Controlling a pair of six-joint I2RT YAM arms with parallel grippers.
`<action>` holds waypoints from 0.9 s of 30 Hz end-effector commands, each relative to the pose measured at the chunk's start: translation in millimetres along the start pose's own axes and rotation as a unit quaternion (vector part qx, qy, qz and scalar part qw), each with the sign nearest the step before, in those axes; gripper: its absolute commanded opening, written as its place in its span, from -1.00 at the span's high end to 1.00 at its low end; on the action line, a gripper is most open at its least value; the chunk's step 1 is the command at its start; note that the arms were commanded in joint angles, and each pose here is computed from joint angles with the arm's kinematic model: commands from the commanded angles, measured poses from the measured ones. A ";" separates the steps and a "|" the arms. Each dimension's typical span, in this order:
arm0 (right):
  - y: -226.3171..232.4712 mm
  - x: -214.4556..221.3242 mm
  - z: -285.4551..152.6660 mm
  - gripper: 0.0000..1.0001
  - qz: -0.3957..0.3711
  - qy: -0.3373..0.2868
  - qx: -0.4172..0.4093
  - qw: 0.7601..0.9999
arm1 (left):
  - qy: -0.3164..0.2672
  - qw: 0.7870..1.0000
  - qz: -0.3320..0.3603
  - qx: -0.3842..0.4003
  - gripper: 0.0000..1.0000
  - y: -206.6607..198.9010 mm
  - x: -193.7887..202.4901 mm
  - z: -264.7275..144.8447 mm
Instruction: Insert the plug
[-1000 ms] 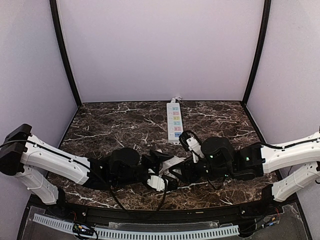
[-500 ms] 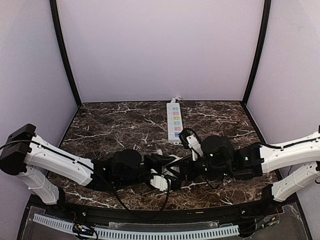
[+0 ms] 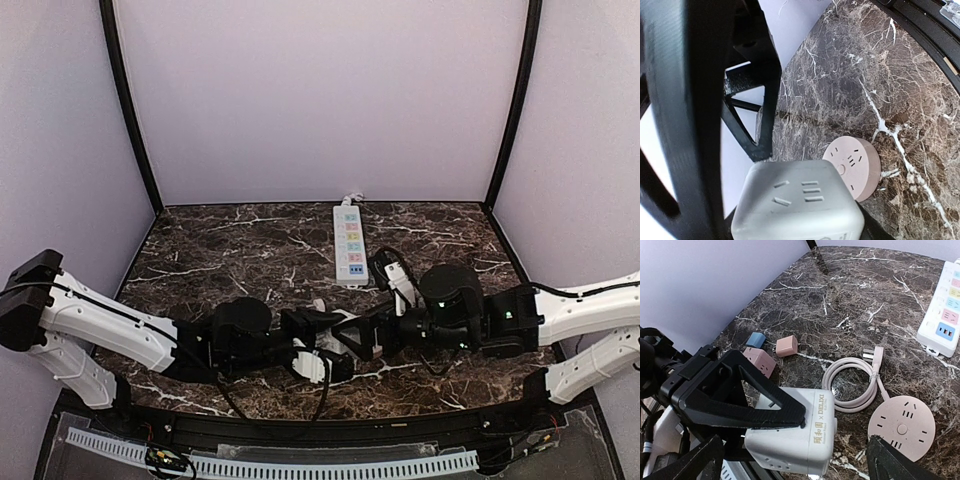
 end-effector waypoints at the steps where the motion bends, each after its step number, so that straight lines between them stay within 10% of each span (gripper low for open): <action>1: -1.5 -4.7 -15.7 -0.97 -0.015 -0.027 -0.013 0.999 | -0.037 0.999 -0.007 -0.029 0.65 9.3 -6.9 -16.9; 27: -1.2 -29.4 -66.7 -0.97 -0.105 -0.127 -0.263 0.951 | -0.276 0.956 -0.100 0.014 0.98 41.5 -6.7 -61.6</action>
Point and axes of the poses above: each gripper's point midway between its finger pads, its own z axis out along the fingers, its own y axis along the line the jaws close on, x = y × z, the point moved 9 cm from there along -z, back along the fingers, and after that the axes turned 9 degrees about -z, right-handed, at the moved point
